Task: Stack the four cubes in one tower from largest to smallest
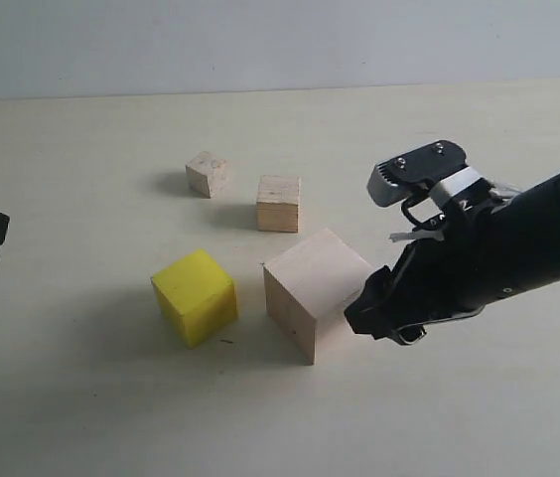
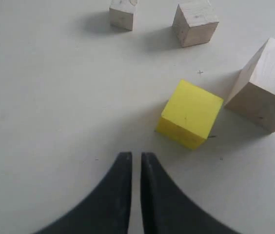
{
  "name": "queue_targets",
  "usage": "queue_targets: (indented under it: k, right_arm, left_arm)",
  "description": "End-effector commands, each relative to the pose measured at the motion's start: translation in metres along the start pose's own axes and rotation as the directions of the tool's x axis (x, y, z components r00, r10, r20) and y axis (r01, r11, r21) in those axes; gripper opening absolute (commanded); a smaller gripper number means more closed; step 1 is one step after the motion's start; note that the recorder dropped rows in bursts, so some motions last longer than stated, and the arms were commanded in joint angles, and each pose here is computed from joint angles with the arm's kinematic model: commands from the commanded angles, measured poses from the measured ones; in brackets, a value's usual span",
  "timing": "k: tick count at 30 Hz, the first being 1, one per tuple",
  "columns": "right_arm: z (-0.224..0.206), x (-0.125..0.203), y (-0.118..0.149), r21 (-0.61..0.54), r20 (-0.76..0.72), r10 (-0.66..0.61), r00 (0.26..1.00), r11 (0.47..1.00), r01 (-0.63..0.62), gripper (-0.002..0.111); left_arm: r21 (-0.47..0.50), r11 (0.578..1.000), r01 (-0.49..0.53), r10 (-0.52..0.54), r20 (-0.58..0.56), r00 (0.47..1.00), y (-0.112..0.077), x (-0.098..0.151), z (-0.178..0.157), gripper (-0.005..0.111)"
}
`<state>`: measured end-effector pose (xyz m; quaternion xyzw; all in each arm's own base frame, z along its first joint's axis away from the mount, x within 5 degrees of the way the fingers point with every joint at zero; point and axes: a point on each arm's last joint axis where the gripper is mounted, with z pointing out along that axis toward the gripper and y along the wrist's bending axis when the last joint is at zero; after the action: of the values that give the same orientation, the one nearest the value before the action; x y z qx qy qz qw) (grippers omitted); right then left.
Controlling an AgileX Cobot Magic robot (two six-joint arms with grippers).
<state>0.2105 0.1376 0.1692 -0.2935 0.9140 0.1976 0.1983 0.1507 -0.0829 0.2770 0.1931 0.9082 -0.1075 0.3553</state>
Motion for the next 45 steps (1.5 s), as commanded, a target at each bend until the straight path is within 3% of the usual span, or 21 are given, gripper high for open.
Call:
queue_targets:
  k: [1,6,14,30,36,45]
  right_arm:
    - [0.010,-0.002,-0.006,0.030,-0.013,-0.045,0.999,0.999,0.046,0.068]
    - [0.023,0.001,-0.013,0.063,-0.032,-0.021,0.999,0.998,0.023,0.068]
    - [0.035,0.002,-0.013,0.019,-0.029,0.043,0.999,0.999,-0.042,0.068]
    - [0.050,-0.065,-0.022,0.011,0.135,0.078,0.988,0.997,-0.080,0.068]
    - [0.067,-0.073,-0.025,-0.036,0.101,0.136,0.986,0.990,-0.133,0.068]
    - [0.070,-0.074,-0.029,-0.005,0.113,0.146,0.983,0.989,-0.146,0.068]
  left_arm:
    - [0.009,1.000,-0.002,0.002,0.005,1.000,-0.002,-0.002,-0.001,0.010]
    - [0.009,1.000,-0.002,0.002,0.005,1.000,-0.002,-0.002,-0.001,0.010]
    - [0.010,1.000,-0.002,0.002,0.009,1.000,-0.002,-0.002,-0.001,0.010]
    - [0.005,1.000,-0.002,0.002,-0.049,0.999,-0.001,0.003,-0.001,0.010]
    - [0.004,1.000,-0.002,0.002,-0.059,0.998,-0.001,0.004,-0.001,0.010]
    - [0.005,1.000,-0.002,0.002,-0.047,0.999,-0.001,0.003,-0.001,0.010]
